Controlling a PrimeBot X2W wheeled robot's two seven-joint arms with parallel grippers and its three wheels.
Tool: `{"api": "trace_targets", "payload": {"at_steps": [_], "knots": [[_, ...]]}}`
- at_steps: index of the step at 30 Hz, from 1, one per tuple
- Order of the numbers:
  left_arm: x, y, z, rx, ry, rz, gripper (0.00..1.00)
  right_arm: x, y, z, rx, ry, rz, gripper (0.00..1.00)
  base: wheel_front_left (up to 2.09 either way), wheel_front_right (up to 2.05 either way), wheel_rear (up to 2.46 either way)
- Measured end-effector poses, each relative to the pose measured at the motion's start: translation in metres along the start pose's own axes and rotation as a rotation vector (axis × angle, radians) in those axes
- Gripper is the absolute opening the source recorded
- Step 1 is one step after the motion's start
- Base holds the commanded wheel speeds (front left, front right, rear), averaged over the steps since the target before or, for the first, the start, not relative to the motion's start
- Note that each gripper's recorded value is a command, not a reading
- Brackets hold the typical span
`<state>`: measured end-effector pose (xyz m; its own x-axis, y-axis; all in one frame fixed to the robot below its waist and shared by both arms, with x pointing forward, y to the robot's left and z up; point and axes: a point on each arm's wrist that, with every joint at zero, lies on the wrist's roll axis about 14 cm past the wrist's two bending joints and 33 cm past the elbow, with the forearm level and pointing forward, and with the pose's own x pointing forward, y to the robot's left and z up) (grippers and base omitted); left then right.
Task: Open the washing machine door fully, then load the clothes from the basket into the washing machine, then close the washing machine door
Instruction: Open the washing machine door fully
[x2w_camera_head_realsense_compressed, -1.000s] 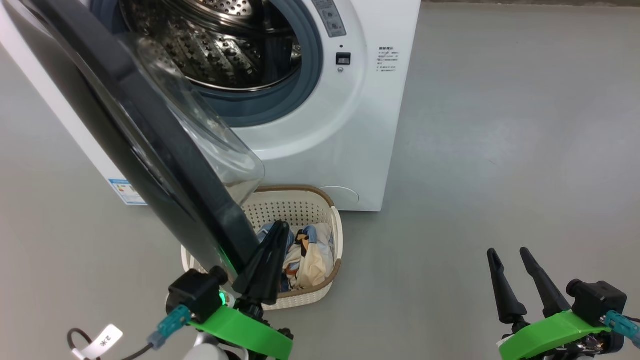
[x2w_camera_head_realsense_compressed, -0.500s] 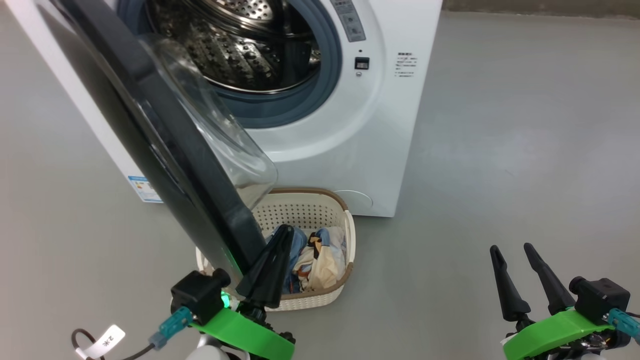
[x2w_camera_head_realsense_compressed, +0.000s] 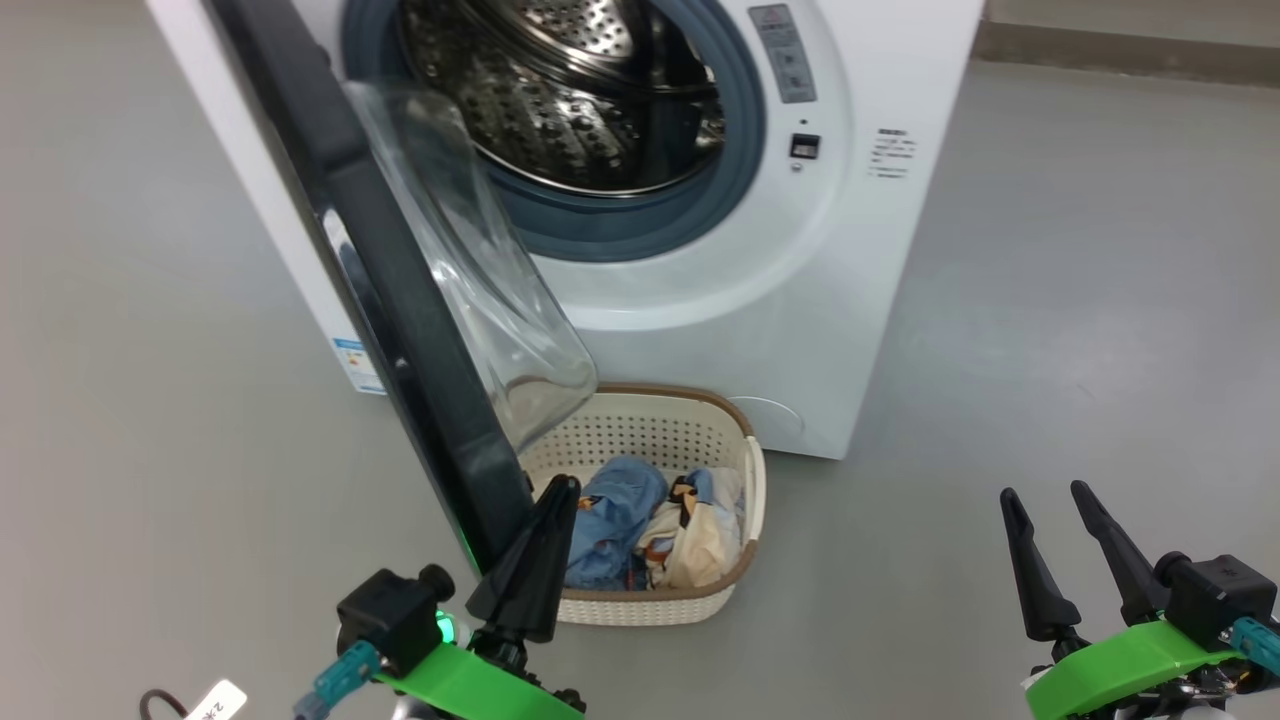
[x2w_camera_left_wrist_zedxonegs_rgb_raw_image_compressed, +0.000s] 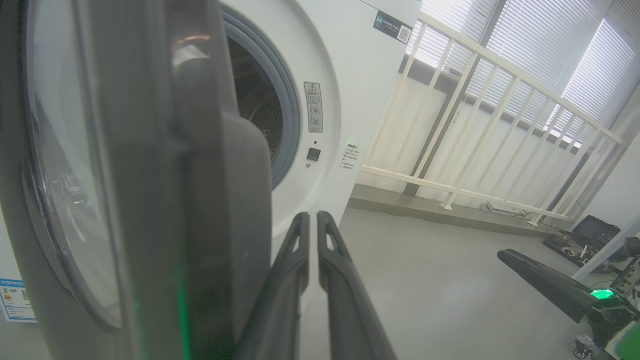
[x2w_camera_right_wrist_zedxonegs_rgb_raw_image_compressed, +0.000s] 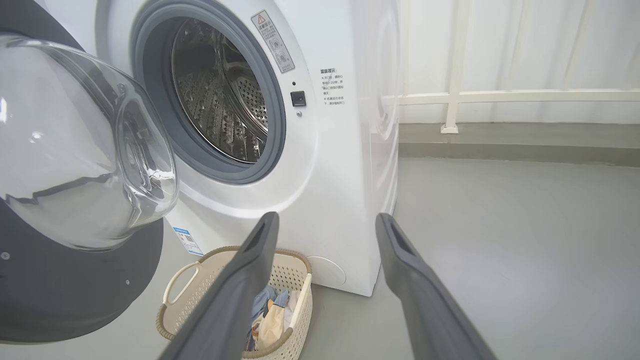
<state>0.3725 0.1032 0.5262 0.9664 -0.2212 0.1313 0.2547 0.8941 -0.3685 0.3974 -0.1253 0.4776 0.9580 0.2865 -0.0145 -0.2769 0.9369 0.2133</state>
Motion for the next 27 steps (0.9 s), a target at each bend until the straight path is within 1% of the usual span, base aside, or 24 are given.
{"api": "trace_targets", "payload": {"at_steps": [2,14,21,27], "knots": [[-0.005,0.005,0.002,0.003,-0.006,0.019,0.0,0.003,0.005,0.001,-0.016,-0.001,0.019,1.0,0.0,0.0,0.0],[-0.038,0.039,0.014,0.017,-0.046,0.152,0.0,0.017,0.028,-0.002,-0.019,0.008,0.09,1.0,0.0,0.0,0.0],[-0.059,0.071,0.029,0.045,-0.084,0.254,0.0,0.025,0.047,-0.001,-0.025,0.004,0.143,1.0,0.0,0.0,0.0],[-0.076,0.098,0.042,0.078,-0.108,0.345,0.0,0.026,0.054,-0.002,-0.024,0.01,0.165,1.0,0.0,0.0,0.0]]}}
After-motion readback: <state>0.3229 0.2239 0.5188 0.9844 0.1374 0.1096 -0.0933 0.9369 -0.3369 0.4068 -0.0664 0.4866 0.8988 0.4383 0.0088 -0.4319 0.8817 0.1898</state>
